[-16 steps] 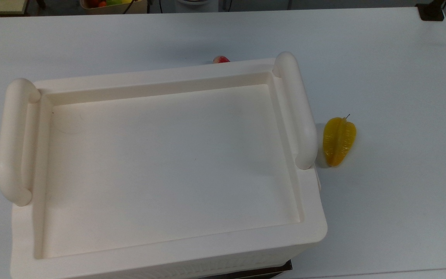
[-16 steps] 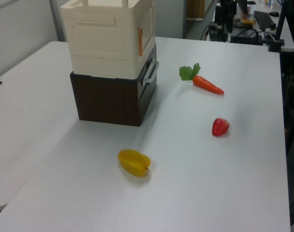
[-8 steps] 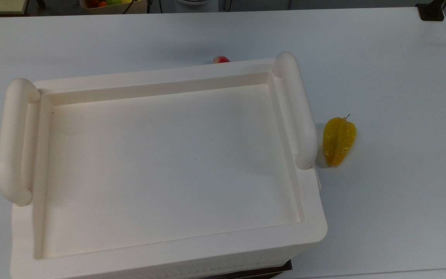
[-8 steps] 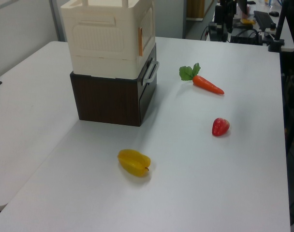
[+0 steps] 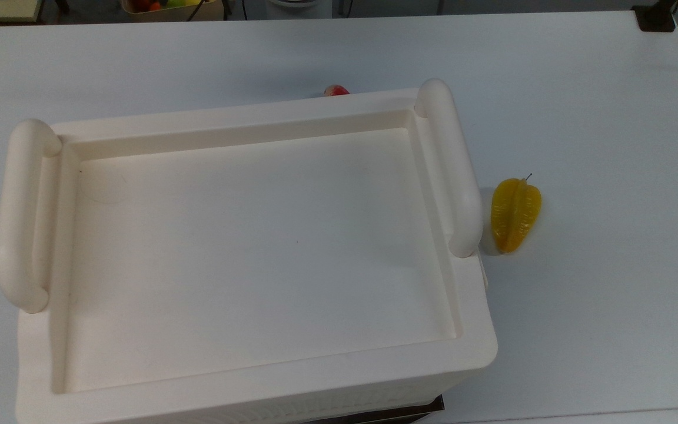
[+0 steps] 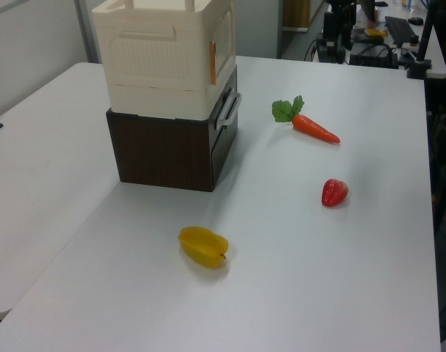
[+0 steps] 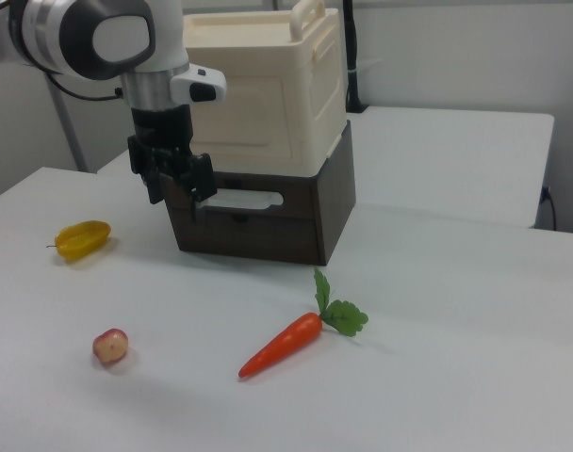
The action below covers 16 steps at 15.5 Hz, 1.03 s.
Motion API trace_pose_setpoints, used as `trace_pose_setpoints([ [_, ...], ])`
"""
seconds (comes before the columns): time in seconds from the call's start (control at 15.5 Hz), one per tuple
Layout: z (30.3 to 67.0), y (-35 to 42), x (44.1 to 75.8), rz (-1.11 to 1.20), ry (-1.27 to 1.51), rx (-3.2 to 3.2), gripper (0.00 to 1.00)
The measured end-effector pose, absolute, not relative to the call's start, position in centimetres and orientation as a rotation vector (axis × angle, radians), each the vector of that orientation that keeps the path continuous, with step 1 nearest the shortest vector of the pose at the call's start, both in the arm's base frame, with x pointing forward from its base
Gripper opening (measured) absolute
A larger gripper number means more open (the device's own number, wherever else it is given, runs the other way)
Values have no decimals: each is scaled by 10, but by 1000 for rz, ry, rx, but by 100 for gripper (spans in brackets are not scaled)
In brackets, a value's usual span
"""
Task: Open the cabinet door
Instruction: 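Raise the gripper up to the cream cabinet door's edge and grasp it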
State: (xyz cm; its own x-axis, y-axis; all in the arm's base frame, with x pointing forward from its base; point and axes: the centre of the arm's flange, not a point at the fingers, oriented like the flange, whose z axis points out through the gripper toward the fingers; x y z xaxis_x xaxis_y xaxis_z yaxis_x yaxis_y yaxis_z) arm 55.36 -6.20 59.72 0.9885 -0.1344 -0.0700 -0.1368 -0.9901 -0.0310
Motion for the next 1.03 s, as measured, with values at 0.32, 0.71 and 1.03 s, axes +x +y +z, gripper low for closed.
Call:
trace_pose_setpoints([
  [0.32, 598, -57, 561, 41, 187, -3103, 93],
  [0.71, 607, -2, 591, -235, 41, -3104, 96],
  [1.03, 613, 59, 626, -604, -86, -3022, 100],
])
